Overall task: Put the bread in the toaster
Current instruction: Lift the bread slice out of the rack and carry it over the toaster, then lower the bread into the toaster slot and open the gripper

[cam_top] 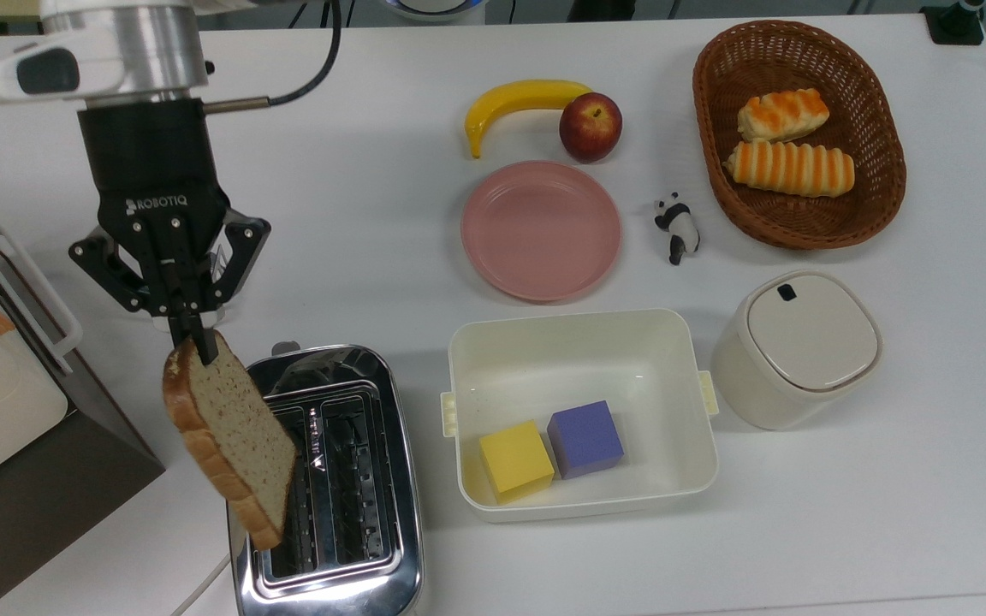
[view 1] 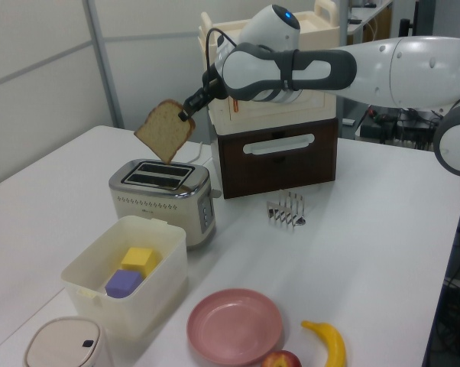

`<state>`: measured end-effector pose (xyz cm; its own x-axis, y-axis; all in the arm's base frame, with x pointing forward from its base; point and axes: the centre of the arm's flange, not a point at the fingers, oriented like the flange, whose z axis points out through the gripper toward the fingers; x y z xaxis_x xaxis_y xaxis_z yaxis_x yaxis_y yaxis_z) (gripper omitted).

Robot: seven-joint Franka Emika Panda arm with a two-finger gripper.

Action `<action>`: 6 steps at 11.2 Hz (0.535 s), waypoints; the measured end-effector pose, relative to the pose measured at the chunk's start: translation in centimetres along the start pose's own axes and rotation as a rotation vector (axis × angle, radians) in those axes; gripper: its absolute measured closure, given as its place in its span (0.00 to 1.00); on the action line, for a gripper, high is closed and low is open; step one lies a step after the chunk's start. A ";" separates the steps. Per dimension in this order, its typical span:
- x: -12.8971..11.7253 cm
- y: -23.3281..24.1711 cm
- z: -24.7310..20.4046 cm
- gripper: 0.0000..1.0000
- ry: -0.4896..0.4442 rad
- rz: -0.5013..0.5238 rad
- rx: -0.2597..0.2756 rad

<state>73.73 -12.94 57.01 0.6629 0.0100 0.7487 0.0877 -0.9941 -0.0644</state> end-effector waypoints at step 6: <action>-2.3 0.7 1.9 0.91 -0.055 -0.077 -0.003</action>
<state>73.70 -13.44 53.99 0.6939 0.0920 0.7142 0.1376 -0.9905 -0.0061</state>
